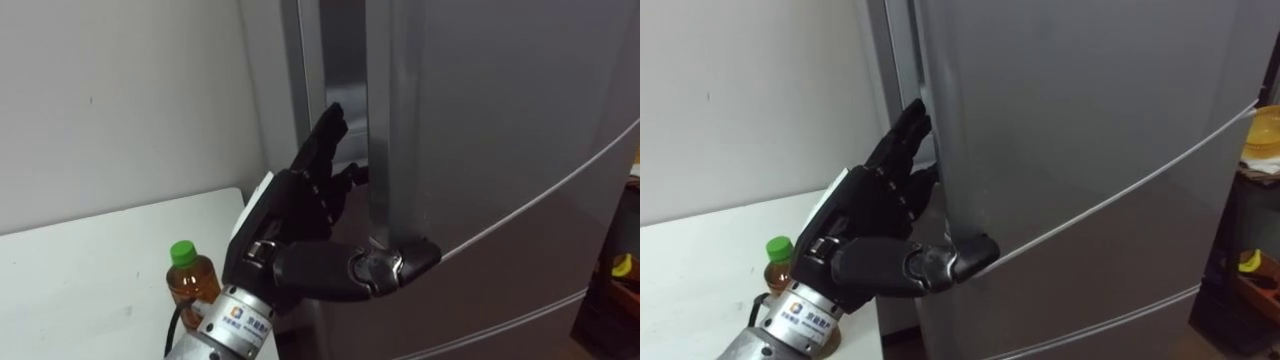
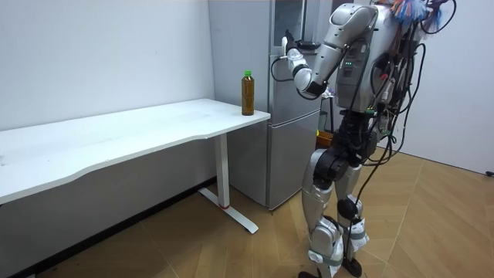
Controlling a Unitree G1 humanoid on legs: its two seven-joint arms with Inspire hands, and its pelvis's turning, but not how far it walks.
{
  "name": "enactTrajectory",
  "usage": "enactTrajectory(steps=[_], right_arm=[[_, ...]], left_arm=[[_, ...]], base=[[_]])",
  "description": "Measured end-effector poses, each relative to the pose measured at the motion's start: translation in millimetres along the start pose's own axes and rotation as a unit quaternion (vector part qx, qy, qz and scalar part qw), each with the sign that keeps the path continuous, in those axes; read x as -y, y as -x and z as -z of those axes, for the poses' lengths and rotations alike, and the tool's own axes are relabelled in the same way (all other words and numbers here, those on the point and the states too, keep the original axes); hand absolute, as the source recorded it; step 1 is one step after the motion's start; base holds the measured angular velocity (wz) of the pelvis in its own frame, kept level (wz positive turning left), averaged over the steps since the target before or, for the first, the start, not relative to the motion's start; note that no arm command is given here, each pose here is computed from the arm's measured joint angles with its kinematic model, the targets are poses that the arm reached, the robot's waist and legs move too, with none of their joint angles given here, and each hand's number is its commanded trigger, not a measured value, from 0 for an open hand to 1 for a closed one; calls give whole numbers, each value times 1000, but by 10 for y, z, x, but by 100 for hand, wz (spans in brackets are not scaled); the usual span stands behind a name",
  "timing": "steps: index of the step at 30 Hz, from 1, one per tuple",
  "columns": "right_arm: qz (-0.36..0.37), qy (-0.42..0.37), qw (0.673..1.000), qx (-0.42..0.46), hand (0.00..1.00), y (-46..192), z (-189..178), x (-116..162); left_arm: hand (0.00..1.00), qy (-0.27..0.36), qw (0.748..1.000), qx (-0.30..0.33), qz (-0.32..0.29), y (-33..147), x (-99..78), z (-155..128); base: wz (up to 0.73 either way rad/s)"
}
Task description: Put the bottle in the upper fridge
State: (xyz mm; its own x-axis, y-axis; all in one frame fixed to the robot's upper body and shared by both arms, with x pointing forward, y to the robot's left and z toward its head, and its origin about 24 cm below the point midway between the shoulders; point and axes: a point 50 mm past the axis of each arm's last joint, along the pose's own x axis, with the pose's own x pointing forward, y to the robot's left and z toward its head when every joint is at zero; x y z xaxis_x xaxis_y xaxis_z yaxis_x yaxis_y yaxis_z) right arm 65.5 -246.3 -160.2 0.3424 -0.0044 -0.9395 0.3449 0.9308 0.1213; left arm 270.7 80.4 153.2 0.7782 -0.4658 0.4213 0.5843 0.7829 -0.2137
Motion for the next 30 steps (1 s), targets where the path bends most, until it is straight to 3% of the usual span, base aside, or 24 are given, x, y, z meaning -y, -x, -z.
enactTrajectory(steps=[20,30], right_arm=[[0,-1,1000,0,0,-5,-9,-5],[-6,-3,1000,9,0,-8,-48,-24]], left_arm=[[0,11,998,5,58,-8,209,44],[0,49,981,-16,189,1,606,182]], base=[[-1],[-4]])
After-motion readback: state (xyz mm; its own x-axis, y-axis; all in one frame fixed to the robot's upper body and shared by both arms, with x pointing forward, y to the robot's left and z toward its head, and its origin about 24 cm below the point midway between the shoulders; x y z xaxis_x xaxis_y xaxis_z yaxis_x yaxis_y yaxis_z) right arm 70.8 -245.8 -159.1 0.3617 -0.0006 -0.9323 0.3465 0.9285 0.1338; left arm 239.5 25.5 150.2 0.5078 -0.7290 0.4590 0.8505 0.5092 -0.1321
